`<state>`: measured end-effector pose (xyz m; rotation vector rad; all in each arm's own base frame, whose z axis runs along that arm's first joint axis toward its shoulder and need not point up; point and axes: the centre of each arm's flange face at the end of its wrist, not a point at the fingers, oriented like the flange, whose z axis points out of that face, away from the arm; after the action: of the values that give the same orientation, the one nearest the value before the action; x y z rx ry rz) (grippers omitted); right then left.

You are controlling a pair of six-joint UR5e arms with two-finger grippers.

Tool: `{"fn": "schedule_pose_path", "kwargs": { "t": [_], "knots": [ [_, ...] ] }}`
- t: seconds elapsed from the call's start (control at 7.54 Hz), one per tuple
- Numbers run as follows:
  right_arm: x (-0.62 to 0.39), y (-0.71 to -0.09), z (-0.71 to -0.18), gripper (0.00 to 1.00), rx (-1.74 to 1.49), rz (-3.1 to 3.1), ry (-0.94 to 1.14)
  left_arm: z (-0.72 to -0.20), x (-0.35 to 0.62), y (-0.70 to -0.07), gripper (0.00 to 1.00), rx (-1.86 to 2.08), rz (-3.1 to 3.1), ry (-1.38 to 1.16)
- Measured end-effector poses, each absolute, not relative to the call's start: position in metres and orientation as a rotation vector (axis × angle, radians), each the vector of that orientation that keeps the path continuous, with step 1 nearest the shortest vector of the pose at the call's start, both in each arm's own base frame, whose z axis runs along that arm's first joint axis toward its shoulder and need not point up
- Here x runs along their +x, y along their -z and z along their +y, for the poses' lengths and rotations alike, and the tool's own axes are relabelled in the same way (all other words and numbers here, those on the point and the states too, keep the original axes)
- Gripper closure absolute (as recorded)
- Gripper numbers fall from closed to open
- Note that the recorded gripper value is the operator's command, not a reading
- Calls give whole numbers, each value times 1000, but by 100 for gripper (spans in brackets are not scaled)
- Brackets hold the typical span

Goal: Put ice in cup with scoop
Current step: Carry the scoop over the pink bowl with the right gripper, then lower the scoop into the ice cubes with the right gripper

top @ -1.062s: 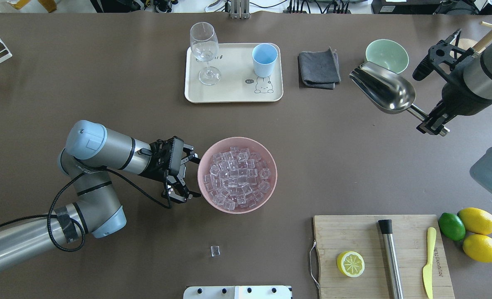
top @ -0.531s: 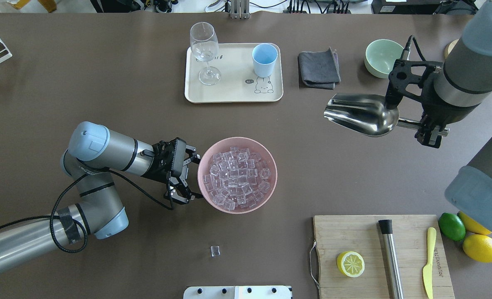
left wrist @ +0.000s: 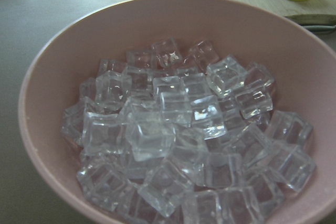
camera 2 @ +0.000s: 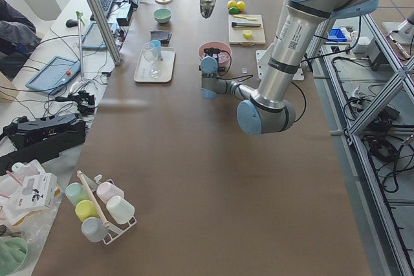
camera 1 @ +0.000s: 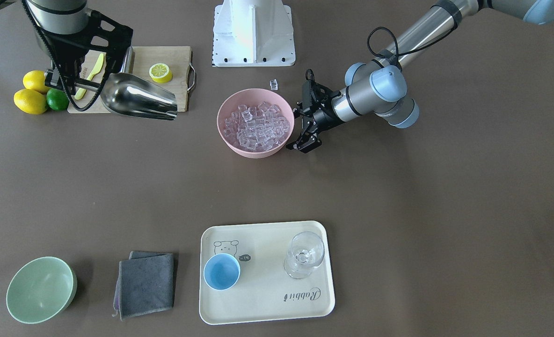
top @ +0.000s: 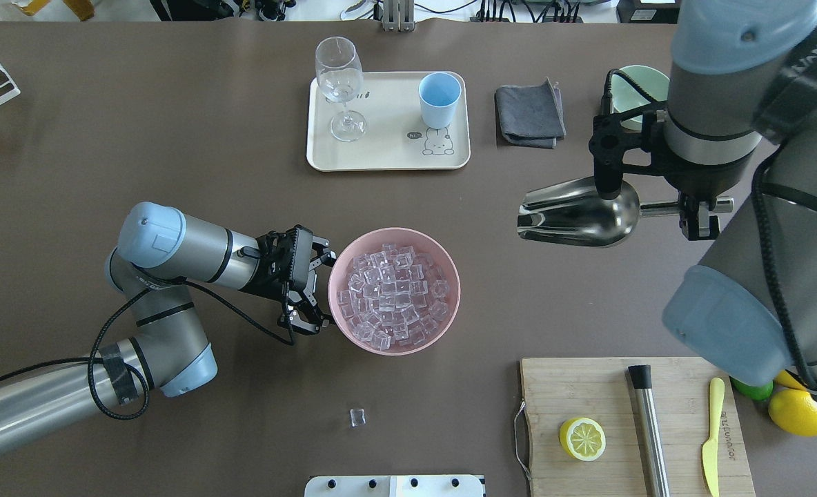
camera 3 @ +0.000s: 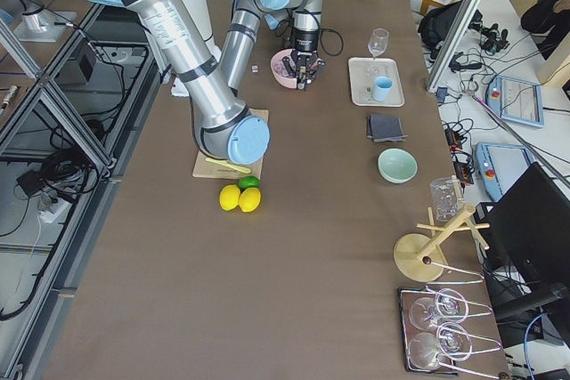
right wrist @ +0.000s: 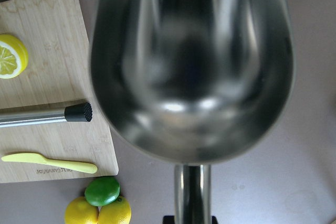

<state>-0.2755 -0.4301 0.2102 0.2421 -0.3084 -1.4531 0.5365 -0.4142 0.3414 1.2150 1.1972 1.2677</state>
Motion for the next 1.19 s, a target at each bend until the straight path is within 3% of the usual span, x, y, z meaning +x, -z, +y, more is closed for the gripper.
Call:
{"fn": "schedule_pose_path", "kwargs": {
  "t": [0.53,1.19],
  "knots": [
    [-369,-156,-409,100,153,-170,1639,-415,538,-340,2,1221,1190,-1257],
    [-441,-143,-406,100,111,-44,1601,-413,539,-340,2,1220,1191,-1259]
  ]
}}
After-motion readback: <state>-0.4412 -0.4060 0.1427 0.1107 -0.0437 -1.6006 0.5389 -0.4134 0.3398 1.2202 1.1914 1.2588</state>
